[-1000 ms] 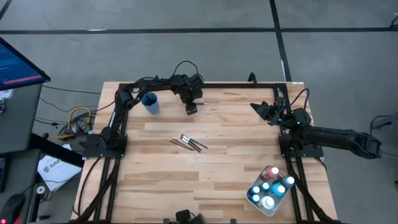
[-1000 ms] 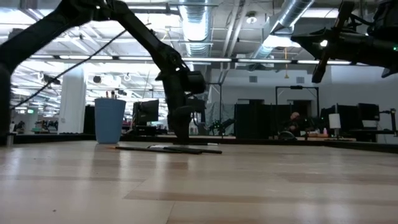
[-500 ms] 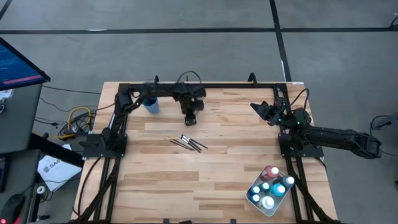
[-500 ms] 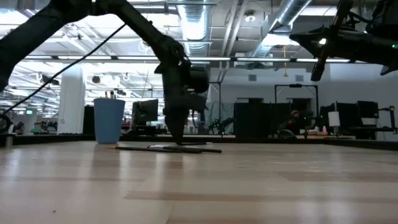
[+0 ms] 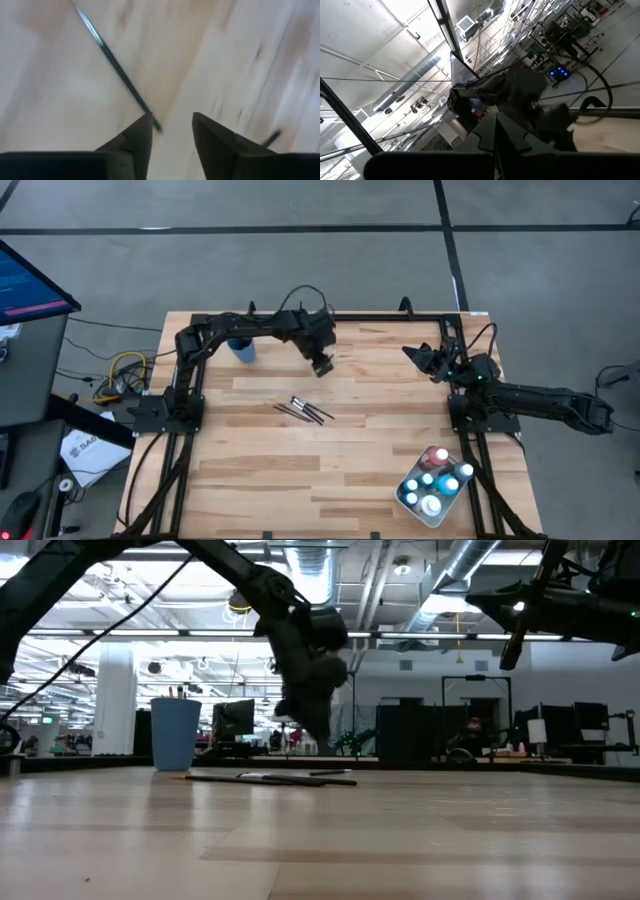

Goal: Pick & Place Paint Supplies
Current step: Put the silver paint brush into the blue cup

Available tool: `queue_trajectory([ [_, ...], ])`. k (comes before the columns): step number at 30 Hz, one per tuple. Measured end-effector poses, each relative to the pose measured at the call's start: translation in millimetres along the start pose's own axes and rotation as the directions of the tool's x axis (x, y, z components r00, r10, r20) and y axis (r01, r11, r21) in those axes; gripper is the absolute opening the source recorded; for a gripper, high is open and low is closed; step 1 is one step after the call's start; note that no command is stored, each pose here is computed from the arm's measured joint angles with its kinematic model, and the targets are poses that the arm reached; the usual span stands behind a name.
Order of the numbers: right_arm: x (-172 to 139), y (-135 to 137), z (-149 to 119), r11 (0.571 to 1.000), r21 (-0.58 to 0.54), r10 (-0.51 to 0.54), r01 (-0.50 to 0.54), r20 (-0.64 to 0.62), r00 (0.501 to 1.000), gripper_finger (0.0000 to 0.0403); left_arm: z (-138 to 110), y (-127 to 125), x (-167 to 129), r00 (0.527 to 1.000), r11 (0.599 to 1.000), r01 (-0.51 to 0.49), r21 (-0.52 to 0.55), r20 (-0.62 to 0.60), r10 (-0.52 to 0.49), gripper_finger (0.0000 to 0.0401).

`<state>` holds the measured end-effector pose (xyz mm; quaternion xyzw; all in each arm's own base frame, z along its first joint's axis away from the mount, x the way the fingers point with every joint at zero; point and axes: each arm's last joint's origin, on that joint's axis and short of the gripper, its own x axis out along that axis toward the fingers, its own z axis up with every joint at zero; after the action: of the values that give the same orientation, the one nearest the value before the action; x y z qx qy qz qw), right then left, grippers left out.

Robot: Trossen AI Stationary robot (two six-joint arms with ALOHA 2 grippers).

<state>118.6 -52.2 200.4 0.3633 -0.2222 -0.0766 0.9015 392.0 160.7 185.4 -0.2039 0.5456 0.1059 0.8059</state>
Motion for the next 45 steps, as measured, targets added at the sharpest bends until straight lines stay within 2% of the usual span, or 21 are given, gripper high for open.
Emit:
queue_trajectory([
  [5, 0, 0, 0, 1.000, -0.024, -0.002, 0.002, 0.000, 1.000, 0.0000, 16, 5, -3, 0.987, 1.000, 0.013, -0.024, 0.163, -0.009, 0.0190],
  [9, 0, 0, 0, 1.000, -0.025, -0.002, 0.002, -0.001, 1.000, 0.0000, 15, 16, 18, 0.992, 0.994, 0.020, -0.107, 0.125, -0.007, 0.0210],
  [14, 0, -1, 0, 1.000, -0.026, -0.006, 0.006, -0.002, 1.000, 0.0000, 15, 24, 33, 0.991, 0.992, -0.040, -0.117, 0.122, 0.054, 0.0205],
  [24, 0, -1, -1, 1.000, -0.024, -0.015, 0.015, -0.009, 1.000, 0.0000, 14, 13, 42, 0.982, 0.989, -0.148, -0.006, 0.120, 0.148, 0.0187],
  [32, 0, -1, -1, 1.000, -0.024, -0.015, 0.015, -0.010, 1.000, 0.0000, 13, 18, 41, 0.977, 0.984, -0.172, -0.048, 0.117, 0.176, 0.0186],
  [38, 0, -2, -1, 1.000, -0.017, -0.015, 0.015, -0.010, 1.000, 0.0000, 7, 24, 41, 0.994, 0.971, -0.082, -0.226, 0.050, 0.096, 0.0186],
  [41, 0, -2, -1, 1.000, -0.025, -0.017, 0.017, -0.012, 1.000, 0.0000, 6, 22, 45, 0.993, 0.972, -0.093, -0.217, 0.048, 0.105, 0.0186],
  [45, 0, -2, -2, 0.999, -0.023, -0.023, 0.023, -0.017, 1.000, 0.0000, 5, 14, 48, 0.993, 0.983, -0.101, -0.151, 0.039, 0.108, 0.0186],
])
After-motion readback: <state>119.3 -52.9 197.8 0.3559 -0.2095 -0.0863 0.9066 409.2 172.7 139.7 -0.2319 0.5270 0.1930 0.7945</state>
